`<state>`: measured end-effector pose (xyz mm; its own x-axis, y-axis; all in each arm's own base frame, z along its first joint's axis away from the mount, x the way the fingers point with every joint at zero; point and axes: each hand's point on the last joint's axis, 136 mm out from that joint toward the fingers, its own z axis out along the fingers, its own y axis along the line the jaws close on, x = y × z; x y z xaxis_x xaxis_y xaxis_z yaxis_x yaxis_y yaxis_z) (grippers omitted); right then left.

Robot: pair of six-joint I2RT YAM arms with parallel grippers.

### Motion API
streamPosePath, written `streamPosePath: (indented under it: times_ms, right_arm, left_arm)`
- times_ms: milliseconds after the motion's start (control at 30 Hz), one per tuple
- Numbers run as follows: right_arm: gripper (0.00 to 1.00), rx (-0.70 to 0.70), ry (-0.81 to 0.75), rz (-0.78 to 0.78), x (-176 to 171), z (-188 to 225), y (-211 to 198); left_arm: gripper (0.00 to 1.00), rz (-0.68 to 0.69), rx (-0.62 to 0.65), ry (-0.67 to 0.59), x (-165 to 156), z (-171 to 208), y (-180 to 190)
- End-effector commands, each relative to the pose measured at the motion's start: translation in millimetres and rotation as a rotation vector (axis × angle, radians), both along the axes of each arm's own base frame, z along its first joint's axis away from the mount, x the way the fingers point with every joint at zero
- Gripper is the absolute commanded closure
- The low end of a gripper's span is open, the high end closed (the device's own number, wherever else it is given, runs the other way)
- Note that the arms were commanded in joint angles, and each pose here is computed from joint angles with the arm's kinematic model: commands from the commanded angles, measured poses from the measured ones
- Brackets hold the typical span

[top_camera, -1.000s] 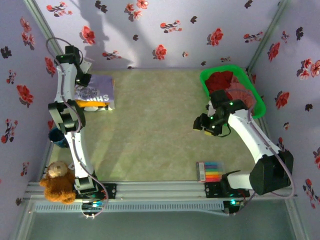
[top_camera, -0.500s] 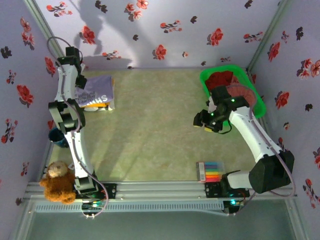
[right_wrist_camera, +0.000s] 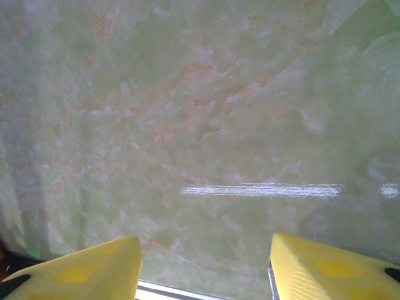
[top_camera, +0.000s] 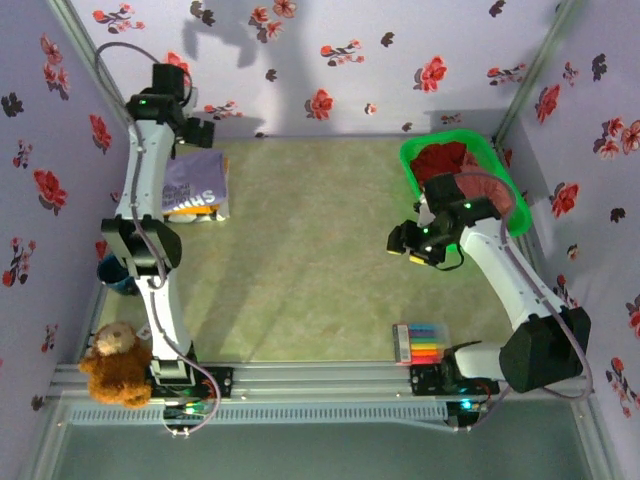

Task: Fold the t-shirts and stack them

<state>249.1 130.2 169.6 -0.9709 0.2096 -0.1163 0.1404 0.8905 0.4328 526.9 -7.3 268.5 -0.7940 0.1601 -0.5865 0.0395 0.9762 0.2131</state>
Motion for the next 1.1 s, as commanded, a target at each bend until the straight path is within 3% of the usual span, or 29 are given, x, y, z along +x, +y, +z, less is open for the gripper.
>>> streamPosePath:
  times_ms: [0, 67, 133, 167, 333, 433, 533, 633, 800, 900, 967, 1067]
  right_arm:
    - [0.37, 0.001, -0.095, -0.041, 10.4, 15.9, -5.4]
    - [0.27, -0.021, -0.136, -0.054, 15.7, 20.0, -11.3]
    - [0.05, -0.035, -0.16, -0.054, 19.2, 21.6, -15.4]
    - [0.01, -0.031, -0.171, -0.057, 20.8, 22.9, -16.6]
    - [0.01, -0.057, -0.251, -0.057, 32.6, 30.1, -26.3]
    - [0.01, -0.173, -0.317, -0.078, 45.0, 29.2, -45.9]
    - [0.01, -0.272, -0.434, -0.125, 59.9, 29.4, -64.9]
    - [0.01, -0.341, -0.583, -0.18, 71.3, 33.0, -80.9]
    - [0.01, -0.501, -0.83, -0.23, 74.5, 34.0, -110.3]
    - [0.01, -0.63, -0.87, -0.3, 72.3, 19.9, -136.7]
    - [0.01, -0.673, -0.885, -0.289, 73.2, 7.4, -142.9]
    - [0.01, -0.686, -0.919, -0.317, 74.5, -7.6, -150.0]
  left_arm:
    - [0.01, -0.019, -0.113, 0.033, -12.0, -19.6, -38.0]
    - [0.01, -0.04, -0.152, -0.032, -21.4, -15.6, -60.5]
    - [0.01, -0.091, -0.167, -0.133, -39.4, 0.4, -80.1]
    - [0.01, -0.102, -0.177, -0.204, -51.1, 11.8, -85.6]
    - [0.01, -0.122, -0.307, -0.57, -111.8, 62.2, -81.0]
    - [0.01, -0.211, -0.28, -0.692, -149.9, 65.1, -78.2]
    - [0.01, -0.216, -0.235, -0.799, -178.1, 64.1, -65.1]
    - [0.01, -0.135, -0.209, -0.832, -191.6, 42.0, -46.7]
    - [0.01, -0.172, -0.094, -0.856, -197.9, -12.1, -40.9]
    - [0.01, -0.208, -0.049, -0.882, -195.8, -40.6, -43.3]
    - [0.01, -0.212, -0.019, -0.822, -193.6, -71.8, -41.2]
    - [0.0, -0.102, -0.078, -0.816, -189.2, -96.2, -24.5]
